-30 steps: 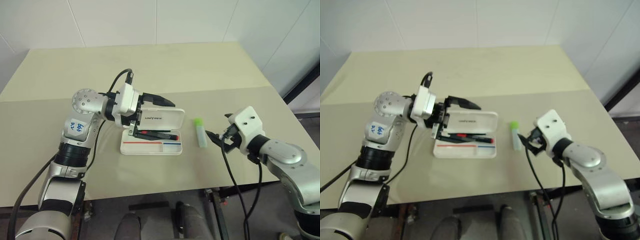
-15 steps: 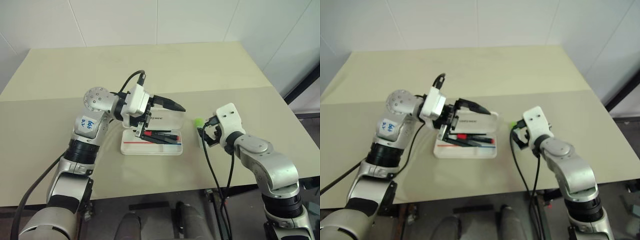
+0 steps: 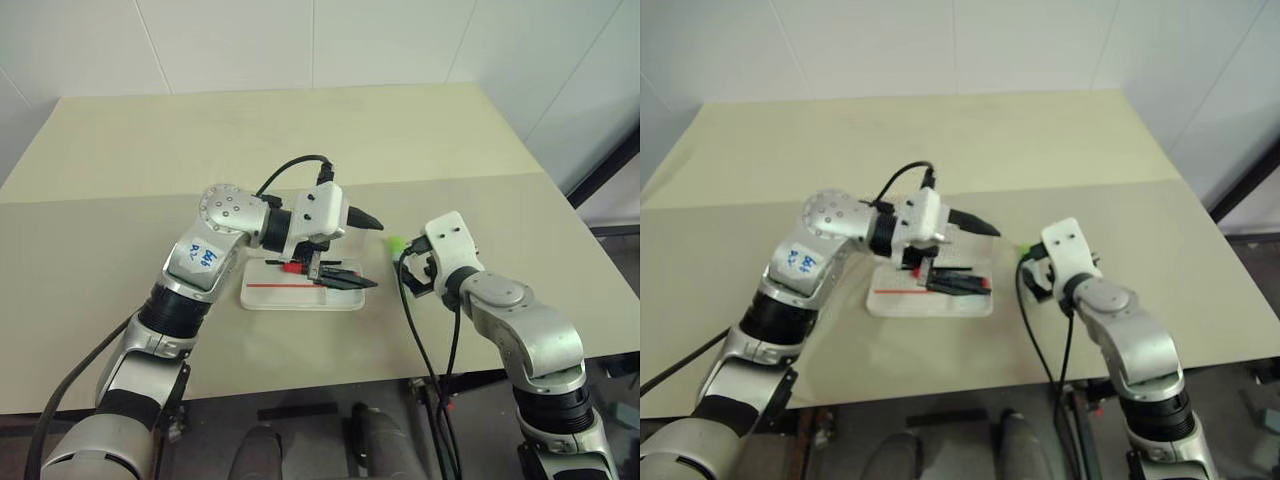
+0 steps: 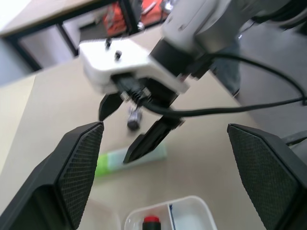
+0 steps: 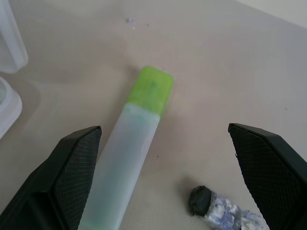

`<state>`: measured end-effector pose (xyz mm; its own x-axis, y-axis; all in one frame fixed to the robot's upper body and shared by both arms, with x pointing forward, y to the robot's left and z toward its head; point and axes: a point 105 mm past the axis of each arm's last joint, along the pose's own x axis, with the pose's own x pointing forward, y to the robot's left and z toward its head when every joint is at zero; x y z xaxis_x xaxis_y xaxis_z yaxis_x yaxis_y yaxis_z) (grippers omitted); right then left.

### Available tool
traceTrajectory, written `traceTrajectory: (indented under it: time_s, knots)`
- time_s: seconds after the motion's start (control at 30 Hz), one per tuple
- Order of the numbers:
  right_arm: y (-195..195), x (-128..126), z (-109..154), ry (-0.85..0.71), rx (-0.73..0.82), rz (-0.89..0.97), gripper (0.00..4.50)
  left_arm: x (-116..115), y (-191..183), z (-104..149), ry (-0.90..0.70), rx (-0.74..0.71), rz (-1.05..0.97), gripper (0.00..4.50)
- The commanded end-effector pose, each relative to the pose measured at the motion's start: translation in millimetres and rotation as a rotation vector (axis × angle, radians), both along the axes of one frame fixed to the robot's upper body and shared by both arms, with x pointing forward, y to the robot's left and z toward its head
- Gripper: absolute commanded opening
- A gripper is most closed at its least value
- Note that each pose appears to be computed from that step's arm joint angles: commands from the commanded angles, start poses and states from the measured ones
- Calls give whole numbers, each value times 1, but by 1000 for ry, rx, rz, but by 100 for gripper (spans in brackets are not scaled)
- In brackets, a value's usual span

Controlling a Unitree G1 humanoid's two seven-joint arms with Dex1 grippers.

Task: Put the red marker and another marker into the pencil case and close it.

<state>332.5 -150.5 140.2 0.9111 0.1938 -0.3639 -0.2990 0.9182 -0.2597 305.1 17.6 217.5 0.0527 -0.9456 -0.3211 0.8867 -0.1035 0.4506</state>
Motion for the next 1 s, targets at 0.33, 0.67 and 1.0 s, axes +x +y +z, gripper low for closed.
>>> traceTrajectory:
  time_s: [0.33,0.67,1.0]
  knots:
    - [11,-1,1,4,35,-16,450,-1,4,-18,18,80,128,440]
    - [26,-2,-1,25,81,45,450,-1,2,-14,44,1,178,440]
    - [24,2,-17,68,69,17,450,-3,-1,-9,77,-108,225,440]
